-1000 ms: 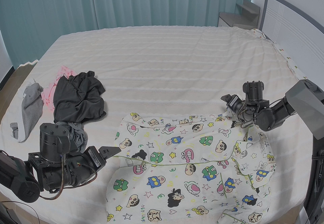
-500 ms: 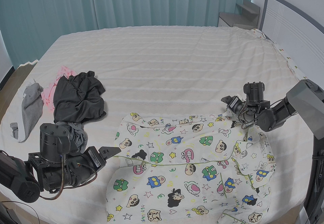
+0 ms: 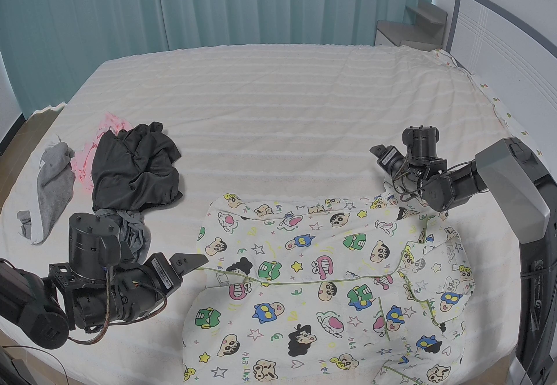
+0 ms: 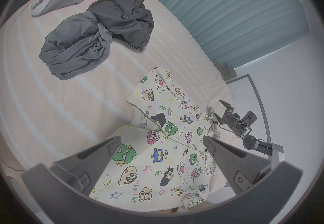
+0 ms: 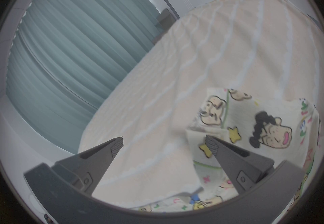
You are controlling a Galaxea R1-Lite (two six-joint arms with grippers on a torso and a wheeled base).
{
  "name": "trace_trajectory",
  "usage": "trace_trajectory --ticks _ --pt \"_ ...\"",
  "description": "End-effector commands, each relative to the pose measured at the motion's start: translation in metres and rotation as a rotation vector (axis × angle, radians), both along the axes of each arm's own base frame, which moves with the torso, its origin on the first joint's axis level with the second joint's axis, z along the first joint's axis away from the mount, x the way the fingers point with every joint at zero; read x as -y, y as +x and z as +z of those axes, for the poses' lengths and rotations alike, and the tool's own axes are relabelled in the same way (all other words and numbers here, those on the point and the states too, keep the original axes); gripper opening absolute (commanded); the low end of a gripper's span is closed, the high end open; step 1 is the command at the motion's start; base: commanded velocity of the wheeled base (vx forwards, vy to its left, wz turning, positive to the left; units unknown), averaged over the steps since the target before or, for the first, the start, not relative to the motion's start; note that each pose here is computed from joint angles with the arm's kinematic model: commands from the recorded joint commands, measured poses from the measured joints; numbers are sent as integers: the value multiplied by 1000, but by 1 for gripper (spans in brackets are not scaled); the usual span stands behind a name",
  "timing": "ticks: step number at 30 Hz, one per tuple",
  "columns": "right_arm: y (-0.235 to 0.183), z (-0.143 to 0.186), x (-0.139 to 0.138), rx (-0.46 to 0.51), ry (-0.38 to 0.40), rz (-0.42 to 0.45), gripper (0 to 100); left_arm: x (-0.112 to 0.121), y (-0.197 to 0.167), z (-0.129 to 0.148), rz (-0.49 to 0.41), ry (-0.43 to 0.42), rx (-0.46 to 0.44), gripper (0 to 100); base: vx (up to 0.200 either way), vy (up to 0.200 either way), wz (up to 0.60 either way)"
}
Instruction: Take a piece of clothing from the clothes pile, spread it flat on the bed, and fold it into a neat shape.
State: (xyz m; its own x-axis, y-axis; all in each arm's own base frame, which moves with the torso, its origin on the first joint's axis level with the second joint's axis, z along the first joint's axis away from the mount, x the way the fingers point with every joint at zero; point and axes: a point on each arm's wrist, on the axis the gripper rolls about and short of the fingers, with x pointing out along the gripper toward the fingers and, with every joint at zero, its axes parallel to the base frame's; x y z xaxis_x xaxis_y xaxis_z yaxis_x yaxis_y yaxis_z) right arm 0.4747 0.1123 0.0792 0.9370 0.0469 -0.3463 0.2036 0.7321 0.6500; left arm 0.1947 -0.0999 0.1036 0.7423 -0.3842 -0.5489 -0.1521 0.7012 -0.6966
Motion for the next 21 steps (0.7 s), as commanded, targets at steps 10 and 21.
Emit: trace_trajectory --ticks 10,21 --pt "-40 5 16 -26 -51 47 100 0 0 0 -1 -1 1 100 0 0 0" --pt "-40 -15 14 -70 -100 72 100 0 -1 1 0 -1 4 100 0 0 0"
